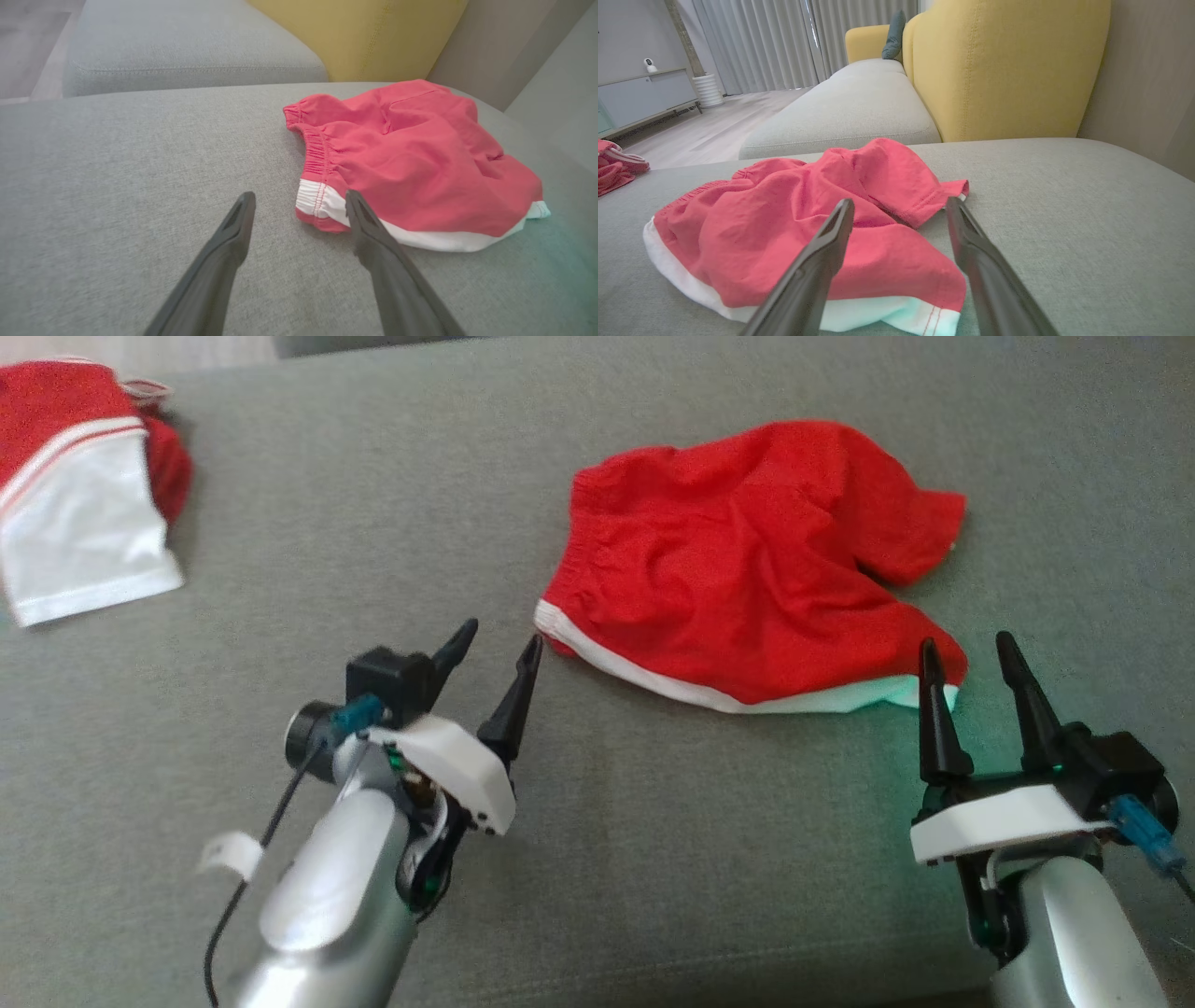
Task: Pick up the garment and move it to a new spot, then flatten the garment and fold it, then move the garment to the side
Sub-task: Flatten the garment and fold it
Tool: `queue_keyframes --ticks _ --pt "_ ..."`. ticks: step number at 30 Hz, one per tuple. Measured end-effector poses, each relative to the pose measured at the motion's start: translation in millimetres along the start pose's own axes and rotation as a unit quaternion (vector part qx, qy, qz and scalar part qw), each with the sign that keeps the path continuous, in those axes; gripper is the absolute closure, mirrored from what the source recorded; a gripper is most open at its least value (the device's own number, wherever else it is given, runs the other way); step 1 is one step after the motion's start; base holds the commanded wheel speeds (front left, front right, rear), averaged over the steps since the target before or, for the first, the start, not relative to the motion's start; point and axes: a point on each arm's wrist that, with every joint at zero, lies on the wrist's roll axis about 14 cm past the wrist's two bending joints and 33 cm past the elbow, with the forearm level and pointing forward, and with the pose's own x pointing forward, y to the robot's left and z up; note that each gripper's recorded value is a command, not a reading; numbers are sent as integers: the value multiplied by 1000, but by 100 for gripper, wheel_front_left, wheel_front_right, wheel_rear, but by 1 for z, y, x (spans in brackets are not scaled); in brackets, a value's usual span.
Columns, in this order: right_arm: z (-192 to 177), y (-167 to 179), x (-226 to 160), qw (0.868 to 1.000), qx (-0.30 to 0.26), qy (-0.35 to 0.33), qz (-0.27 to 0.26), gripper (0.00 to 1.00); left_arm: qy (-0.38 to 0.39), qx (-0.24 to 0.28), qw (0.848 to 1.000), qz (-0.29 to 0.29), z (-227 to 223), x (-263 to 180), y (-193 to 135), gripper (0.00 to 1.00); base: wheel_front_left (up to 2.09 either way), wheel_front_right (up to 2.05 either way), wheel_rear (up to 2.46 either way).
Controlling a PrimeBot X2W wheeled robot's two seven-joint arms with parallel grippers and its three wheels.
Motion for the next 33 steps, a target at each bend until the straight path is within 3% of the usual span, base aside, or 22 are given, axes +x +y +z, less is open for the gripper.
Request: queue_keyframes --ticks 10,25,33 --pt "-12 -24 -1 999 1 16 -35 0 32 -28 998 -37 -18 36 -9 0 0 0 0" --pt "-16 -31 -1 999 3 21 -45 0 52 -27 993 -98 -32 39 -40 0 0 0 0" --pt "-17 -35 -2 998 0 23 -50 0 59 -18 994 -91 -32 48 -22 0 0 0 0"
